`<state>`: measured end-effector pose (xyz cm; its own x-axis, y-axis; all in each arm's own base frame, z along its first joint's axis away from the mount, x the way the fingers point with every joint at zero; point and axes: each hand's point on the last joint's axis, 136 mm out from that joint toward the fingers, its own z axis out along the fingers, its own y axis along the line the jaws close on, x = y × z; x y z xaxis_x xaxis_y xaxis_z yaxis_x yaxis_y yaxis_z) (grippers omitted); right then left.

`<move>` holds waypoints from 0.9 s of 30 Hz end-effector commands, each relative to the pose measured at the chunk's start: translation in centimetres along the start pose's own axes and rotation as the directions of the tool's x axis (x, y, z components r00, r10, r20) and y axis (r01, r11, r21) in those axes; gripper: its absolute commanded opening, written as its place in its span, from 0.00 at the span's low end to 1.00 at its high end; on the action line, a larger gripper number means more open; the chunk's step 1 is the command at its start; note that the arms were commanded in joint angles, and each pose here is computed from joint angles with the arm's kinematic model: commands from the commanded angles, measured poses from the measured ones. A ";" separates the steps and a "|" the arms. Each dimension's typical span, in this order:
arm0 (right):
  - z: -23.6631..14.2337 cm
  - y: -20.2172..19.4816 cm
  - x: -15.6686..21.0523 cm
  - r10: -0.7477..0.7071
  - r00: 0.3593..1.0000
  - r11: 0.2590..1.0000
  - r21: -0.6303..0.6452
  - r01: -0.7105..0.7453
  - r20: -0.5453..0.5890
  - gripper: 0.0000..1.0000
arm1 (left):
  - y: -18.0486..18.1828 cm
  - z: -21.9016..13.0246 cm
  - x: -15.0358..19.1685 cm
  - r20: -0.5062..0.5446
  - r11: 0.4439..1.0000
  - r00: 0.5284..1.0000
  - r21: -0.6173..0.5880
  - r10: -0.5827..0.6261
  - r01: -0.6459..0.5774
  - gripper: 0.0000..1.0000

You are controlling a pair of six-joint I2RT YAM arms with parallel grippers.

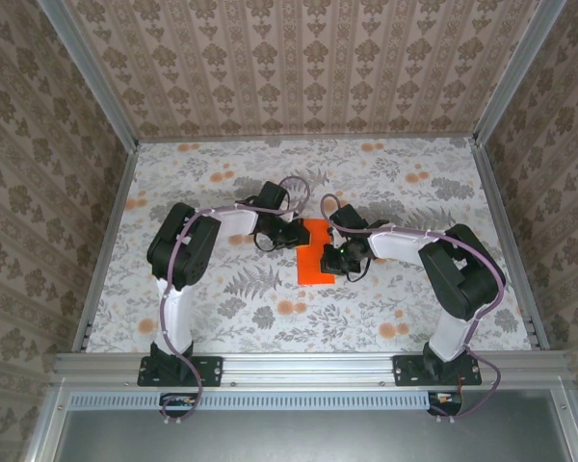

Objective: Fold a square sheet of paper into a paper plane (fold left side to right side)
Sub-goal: First fold the square sheet of paper in half at the center of the table.

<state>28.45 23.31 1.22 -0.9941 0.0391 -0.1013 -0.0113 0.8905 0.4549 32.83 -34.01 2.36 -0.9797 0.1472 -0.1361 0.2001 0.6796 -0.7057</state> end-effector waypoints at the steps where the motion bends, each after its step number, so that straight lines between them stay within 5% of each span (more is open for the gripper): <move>1: 1.0 -5.7 3.3 0.065 0.993 0.976 0.212 -0.042 -0.103 0.08 | 2.3 -0.3 -1.8 0.068 0.998 0.998 -0.057 0.005 -0.001 0.08; 27: 0.7 -7.0 4.2 0.086 0.990 0.972 0.230 -0.058 -0.114 0.07 | 5.5 -0.8 -8.7 0.140 0.990 0.990 -0.138 -0.019 0.038 0.08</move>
<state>28.95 22.54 1.11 -0.9921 0.0400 -0.1192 -0.0178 0.8940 0.4478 40.35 -33.48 2.48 -0.9790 0.0670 -0.1927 0.1828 0.7072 -0.6830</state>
